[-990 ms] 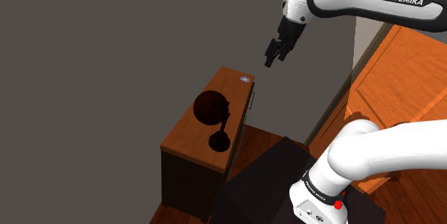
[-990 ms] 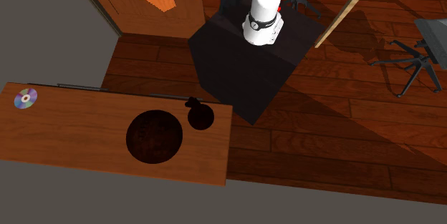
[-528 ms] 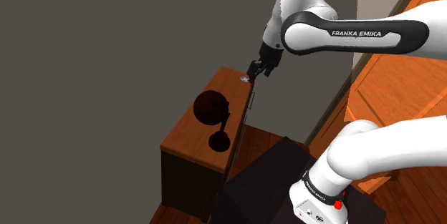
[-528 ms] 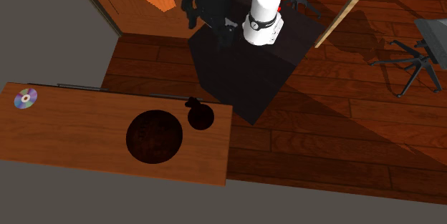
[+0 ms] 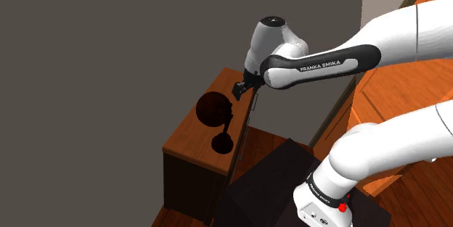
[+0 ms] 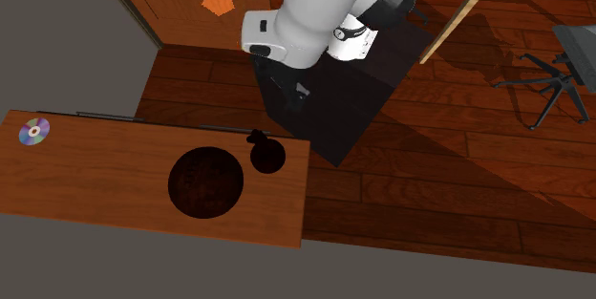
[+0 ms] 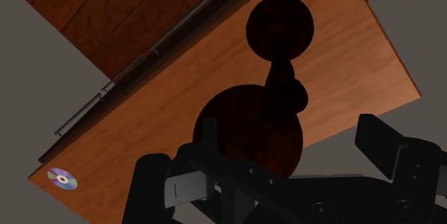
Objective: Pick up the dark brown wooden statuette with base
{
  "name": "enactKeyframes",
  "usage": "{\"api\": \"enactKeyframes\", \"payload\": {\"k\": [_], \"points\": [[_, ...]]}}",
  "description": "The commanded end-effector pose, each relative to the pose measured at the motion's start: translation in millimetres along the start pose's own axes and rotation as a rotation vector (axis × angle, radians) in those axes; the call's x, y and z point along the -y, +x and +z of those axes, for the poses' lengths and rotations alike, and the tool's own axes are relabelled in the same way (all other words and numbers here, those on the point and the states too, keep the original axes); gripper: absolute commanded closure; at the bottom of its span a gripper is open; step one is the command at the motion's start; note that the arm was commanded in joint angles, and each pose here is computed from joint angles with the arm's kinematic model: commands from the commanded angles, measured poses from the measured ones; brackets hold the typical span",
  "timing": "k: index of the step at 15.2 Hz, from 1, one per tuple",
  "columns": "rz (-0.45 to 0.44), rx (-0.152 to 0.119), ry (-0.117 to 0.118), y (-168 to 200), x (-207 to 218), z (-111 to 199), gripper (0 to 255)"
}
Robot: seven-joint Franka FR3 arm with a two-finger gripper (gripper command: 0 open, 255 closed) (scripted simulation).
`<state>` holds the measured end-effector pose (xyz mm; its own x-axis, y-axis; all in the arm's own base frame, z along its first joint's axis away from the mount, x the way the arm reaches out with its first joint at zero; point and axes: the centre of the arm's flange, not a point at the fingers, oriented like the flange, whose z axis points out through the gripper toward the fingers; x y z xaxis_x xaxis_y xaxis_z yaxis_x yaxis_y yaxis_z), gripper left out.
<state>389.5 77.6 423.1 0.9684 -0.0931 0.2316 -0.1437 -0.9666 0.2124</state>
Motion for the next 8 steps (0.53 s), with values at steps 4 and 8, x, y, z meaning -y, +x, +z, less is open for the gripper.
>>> {"api": "enactKeyframes", "payload": {"k": [4,8], "points": [[0.061,-0.030,-0.048,11,25,62,0],[0.109,-0.051,-0.088,22,44,112,0]]}}
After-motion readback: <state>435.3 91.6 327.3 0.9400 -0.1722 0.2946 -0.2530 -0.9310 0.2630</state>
